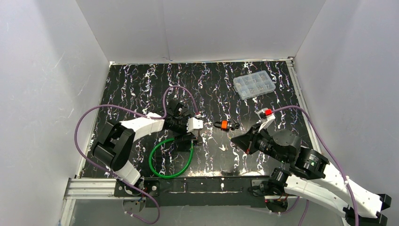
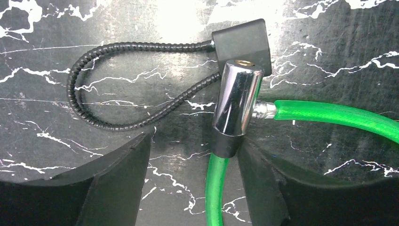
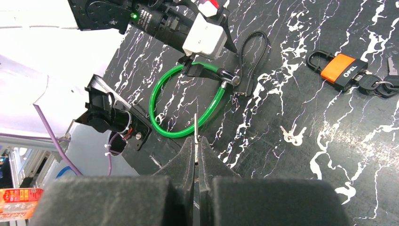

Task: Unlock with the key
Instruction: Pick up the lock from the center of the board.

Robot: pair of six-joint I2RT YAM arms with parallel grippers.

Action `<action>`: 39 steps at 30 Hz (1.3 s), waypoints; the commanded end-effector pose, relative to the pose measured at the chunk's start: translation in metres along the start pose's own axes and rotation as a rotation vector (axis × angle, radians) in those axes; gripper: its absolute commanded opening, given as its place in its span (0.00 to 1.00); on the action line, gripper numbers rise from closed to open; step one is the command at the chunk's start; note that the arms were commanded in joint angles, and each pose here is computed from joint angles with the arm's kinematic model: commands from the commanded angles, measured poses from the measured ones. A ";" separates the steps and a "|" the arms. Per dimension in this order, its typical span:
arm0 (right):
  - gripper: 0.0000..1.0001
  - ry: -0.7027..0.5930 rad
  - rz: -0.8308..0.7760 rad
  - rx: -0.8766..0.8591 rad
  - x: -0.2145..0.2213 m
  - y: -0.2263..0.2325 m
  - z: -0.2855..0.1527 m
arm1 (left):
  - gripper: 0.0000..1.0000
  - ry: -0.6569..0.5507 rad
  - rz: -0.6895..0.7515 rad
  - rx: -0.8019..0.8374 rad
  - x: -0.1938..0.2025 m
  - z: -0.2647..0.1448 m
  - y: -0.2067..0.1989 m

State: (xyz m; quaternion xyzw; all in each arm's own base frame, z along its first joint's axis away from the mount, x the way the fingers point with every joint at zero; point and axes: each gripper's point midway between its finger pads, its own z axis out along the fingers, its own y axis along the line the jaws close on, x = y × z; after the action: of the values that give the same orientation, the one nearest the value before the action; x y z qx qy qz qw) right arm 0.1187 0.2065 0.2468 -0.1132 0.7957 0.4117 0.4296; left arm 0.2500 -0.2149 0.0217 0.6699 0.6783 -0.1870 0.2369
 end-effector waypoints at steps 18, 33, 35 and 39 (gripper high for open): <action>0.01 0.072 -0.066 -0.184 -0.050 0.073 -0.012 | 0.00 -0.370 0.350 -0.103 -0.157 -0.207 -0.053; 0.01 0.343 -0.268 -0.345 -0.079 0.142 -0.015 | 0.00 -0.405 0.665 -0.355 -0.171 -0.267 -0.073; 0.01 0.370 -0.266 -0.340 -0.077 0.143 -0.009 | 0.00 -0.380 0.661 -0.365 -0.170 -0.265 -0.068; 0.01 0.377 -0.261 -0.342 -0.074 0.144 0.003 | 0.00 -0.324 0.641 -0.393 -0.170 -0.262 -0.053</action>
State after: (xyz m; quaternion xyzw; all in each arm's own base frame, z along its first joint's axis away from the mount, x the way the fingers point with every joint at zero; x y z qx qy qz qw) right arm 0.0912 0.2848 0.3813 -0.3428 0.7688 0.4472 0.3024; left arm 0.1640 -0.2067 0.3184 0.7535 0.4143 -0.1106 0.4984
